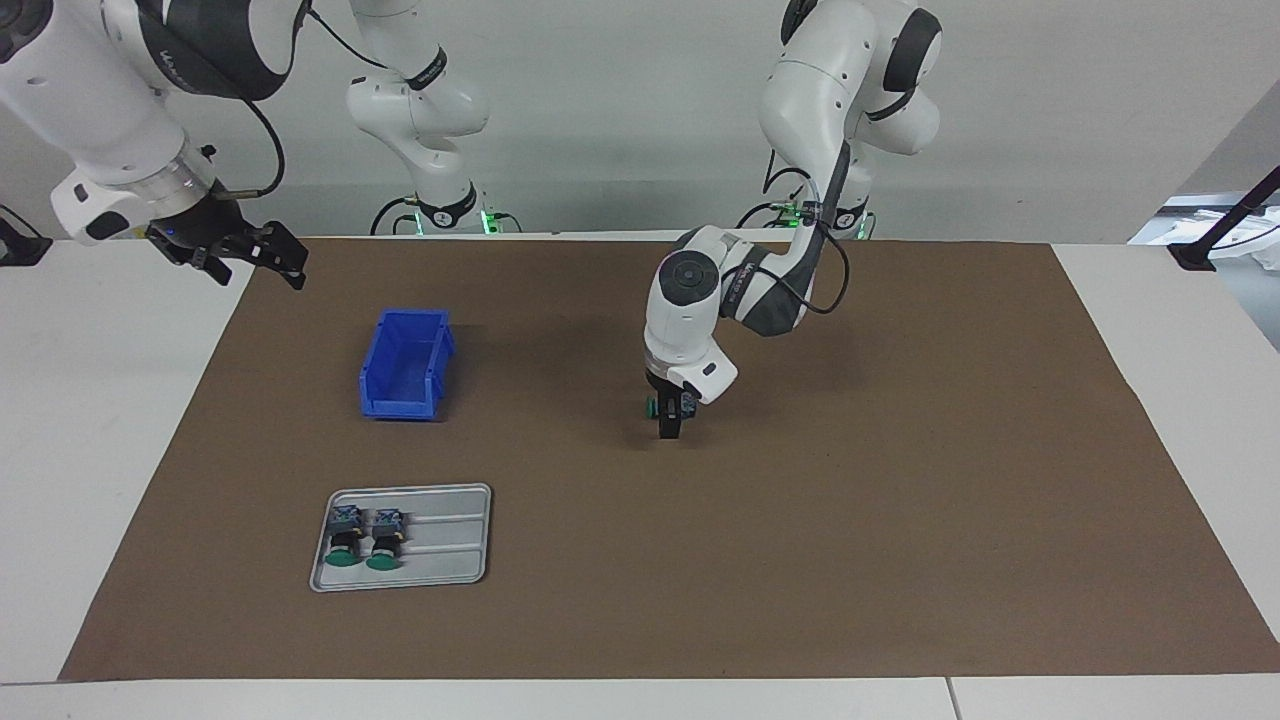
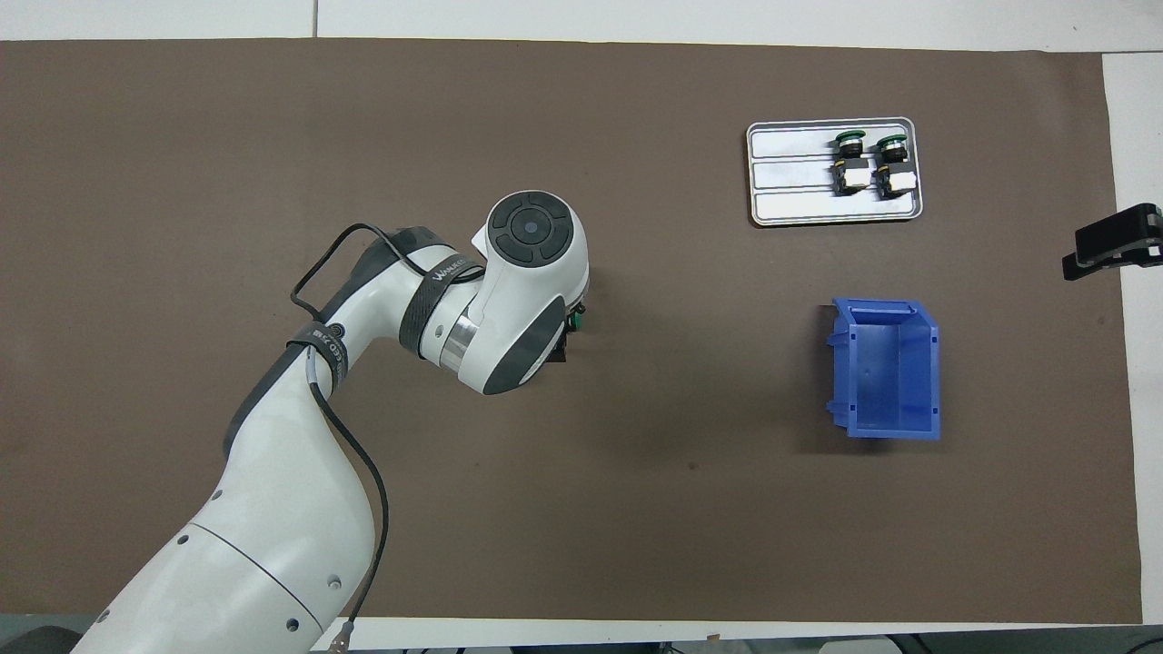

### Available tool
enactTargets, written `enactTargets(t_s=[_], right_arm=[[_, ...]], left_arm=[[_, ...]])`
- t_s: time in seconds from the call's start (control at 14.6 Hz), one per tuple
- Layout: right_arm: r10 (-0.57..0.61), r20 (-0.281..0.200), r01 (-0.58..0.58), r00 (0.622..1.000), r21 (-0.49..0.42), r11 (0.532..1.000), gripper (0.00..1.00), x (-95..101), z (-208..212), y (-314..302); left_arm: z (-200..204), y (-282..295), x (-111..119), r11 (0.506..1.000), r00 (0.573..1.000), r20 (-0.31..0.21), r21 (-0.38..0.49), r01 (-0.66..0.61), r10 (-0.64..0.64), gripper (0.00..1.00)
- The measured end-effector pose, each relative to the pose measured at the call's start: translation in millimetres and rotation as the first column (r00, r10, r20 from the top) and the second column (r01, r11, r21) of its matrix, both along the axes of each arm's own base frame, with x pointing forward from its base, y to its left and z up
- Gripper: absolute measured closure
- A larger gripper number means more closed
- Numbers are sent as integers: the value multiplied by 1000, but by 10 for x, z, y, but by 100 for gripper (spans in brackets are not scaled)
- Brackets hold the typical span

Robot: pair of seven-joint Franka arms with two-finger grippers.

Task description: Place and press button with both arms

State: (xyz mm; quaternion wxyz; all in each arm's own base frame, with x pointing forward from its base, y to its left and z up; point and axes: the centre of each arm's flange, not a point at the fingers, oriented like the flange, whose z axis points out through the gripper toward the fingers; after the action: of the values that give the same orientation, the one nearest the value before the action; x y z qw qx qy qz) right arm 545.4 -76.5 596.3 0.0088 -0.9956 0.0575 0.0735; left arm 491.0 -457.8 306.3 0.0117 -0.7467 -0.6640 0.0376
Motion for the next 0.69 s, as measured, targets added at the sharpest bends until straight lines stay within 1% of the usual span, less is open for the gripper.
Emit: enactTargets(t_s=[0.14, 0.21, 0.34, 0.41, 0.48, 0.69], right_arm=[[0, 0, 0, 1000, 0, 1000, 0, 0, 0, 0], [0, 0, 0, 1000, 0, 1000, 0, 0, 0, 0], [0, 0, 0, 1000, 0, 1000, 0, 0, 0, 0], [0, 0, 0, 1000, 0, 1000, 0, 0, 0, 0], [0, 0, 0, 1000, 0, 1000, 0, 0, 0, 0], [0, 0, 0, 1000, 0, 1000, 0, 0, 0, 0]], left_arm=[[0, -2, 2, 1000, 1000, 3, -3, -1, 1, 3], [3, -5, 4, 1000, 1000, 5, -4, -3, 3, 6], [4, -9, 3, 1000, 1000, 7, -6, -3, 3, 26], [3, -9, 2, 1000, 1000, 7, -6, -4, 4, 26], [-3, -7, 0, 1000, 1000, 6, -5, -5, 5, 32], [-15, -6, -2, 1000, 1000, 9, -8, -5, 5, 34]])
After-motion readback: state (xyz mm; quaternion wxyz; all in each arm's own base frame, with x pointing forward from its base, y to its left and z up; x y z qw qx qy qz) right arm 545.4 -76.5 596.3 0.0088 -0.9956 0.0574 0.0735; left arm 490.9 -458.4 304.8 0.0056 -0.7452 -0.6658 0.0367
